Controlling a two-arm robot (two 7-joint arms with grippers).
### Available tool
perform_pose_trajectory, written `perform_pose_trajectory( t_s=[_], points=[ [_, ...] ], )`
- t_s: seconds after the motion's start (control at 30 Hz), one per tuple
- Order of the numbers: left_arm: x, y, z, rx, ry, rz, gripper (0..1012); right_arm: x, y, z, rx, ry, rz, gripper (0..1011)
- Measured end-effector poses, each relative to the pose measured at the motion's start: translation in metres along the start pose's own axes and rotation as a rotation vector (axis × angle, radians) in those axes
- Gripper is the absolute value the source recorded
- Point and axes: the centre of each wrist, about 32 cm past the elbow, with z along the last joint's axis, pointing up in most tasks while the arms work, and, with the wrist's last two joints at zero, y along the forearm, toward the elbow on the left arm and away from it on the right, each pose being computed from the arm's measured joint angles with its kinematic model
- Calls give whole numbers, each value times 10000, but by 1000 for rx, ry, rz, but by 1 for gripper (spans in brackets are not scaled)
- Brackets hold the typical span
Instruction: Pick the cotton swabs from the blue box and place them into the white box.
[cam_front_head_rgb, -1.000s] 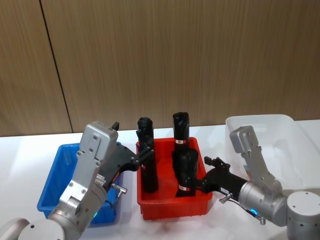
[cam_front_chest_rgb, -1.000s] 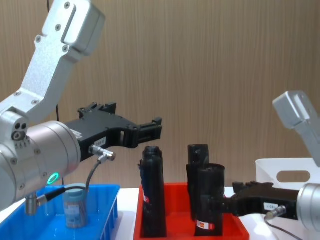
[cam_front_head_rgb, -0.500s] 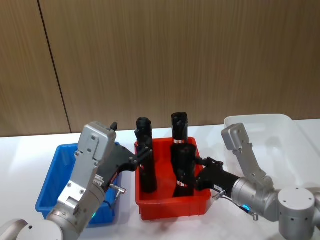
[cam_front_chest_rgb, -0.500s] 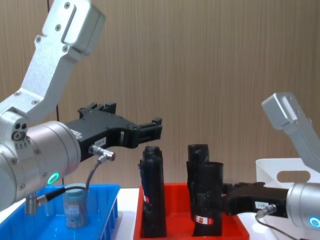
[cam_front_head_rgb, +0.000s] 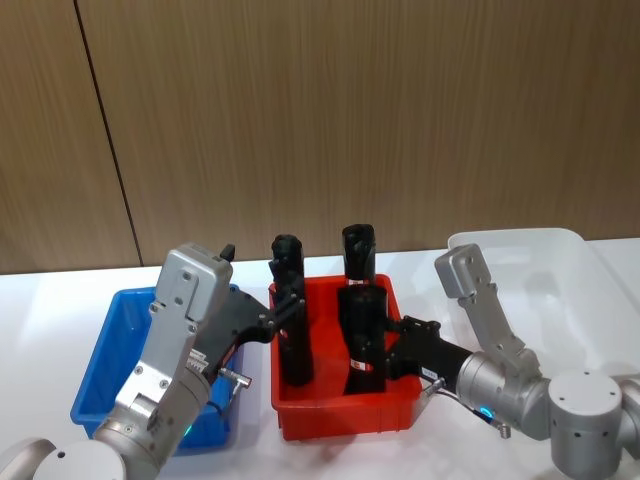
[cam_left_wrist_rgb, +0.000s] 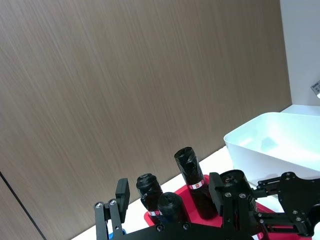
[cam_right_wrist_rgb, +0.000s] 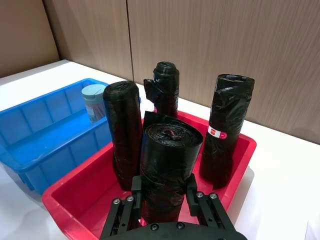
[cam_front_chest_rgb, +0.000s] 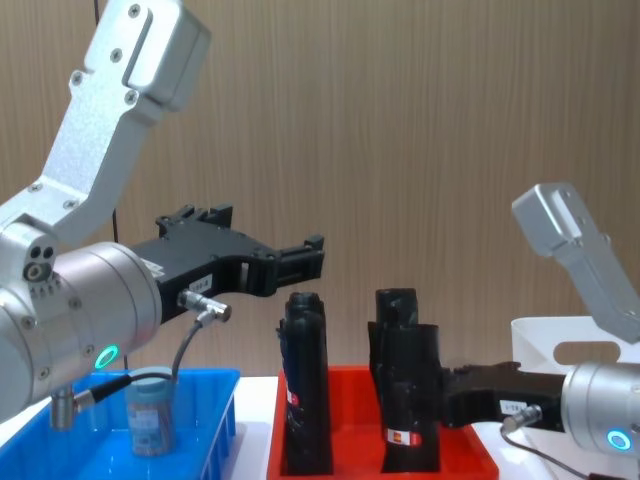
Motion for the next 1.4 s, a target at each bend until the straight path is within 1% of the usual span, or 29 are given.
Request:
perform_pose_trajectory(
  t_s=[0.33,0.67,1.1,1.2,1.4],
  points=[
    [0,0,0,0,0,0,1004,-1,7,17,1,1,-11,462],
    [0,0,0,0,0,0,1004,40,-56,111,48,18,-44,457],
    [0,0,0,0,0,0,1004,141,-241,313,141,48,-104,457],
    [0,0,0,0,0,0,1004,183,-298,389,170,60,-125,457],
    [0,0,0,0,0,0,1004,253,-377,500,210,73,-159,457]
  ],
)
